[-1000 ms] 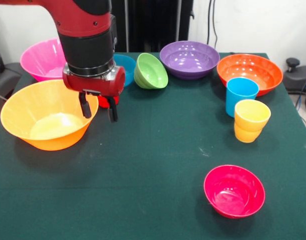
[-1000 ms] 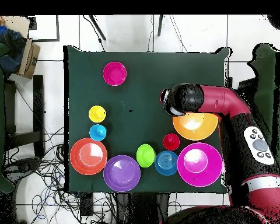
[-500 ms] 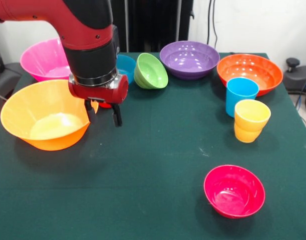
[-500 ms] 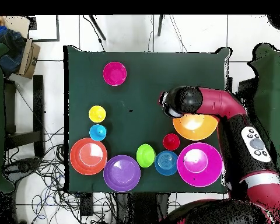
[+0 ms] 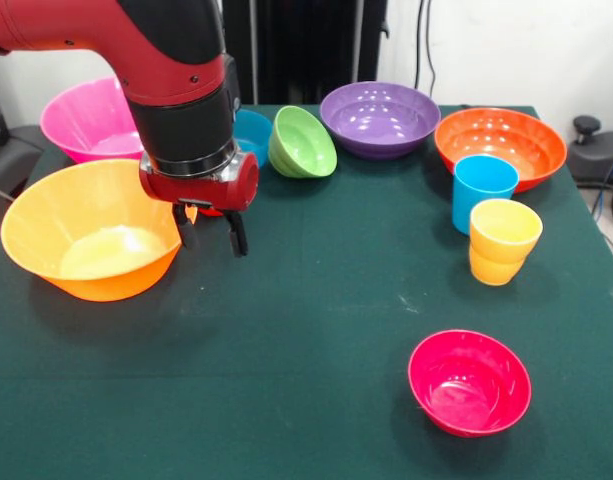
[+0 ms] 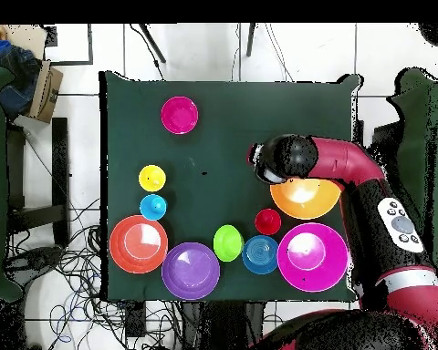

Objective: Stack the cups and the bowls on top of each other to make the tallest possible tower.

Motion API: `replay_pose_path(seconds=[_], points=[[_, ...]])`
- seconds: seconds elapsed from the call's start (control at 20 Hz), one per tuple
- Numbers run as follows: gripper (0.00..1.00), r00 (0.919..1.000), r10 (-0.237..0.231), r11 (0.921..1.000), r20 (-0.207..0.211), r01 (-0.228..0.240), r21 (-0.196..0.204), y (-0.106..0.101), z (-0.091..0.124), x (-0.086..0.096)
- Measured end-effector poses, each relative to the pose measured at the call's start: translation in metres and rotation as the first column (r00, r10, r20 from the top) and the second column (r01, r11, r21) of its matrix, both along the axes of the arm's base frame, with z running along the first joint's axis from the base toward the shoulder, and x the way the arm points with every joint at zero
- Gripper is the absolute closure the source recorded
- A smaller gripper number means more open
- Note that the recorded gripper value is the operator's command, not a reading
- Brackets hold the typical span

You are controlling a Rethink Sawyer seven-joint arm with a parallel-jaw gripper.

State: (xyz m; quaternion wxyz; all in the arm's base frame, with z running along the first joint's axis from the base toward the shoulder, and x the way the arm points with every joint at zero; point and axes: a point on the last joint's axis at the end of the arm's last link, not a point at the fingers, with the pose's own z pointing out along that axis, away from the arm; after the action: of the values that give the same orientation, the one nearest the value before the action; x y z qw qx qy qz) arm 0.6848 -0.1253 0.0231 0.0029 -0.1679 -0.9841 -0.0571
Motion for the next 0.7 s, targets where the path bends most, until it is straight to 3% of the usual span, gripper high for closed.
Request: replay_pose_path(seconds=[0.3, 0.7], points=[[0.00, 0.9999, 0.007, 1.0000, 0.009, -0.007, 0.000, 0.003, 0.008, 0.002], [0.00, 0.9999, 0.015, 0.9999, -0.004, -0.015, -0.003, 0.001, 0.018, -0.012]])
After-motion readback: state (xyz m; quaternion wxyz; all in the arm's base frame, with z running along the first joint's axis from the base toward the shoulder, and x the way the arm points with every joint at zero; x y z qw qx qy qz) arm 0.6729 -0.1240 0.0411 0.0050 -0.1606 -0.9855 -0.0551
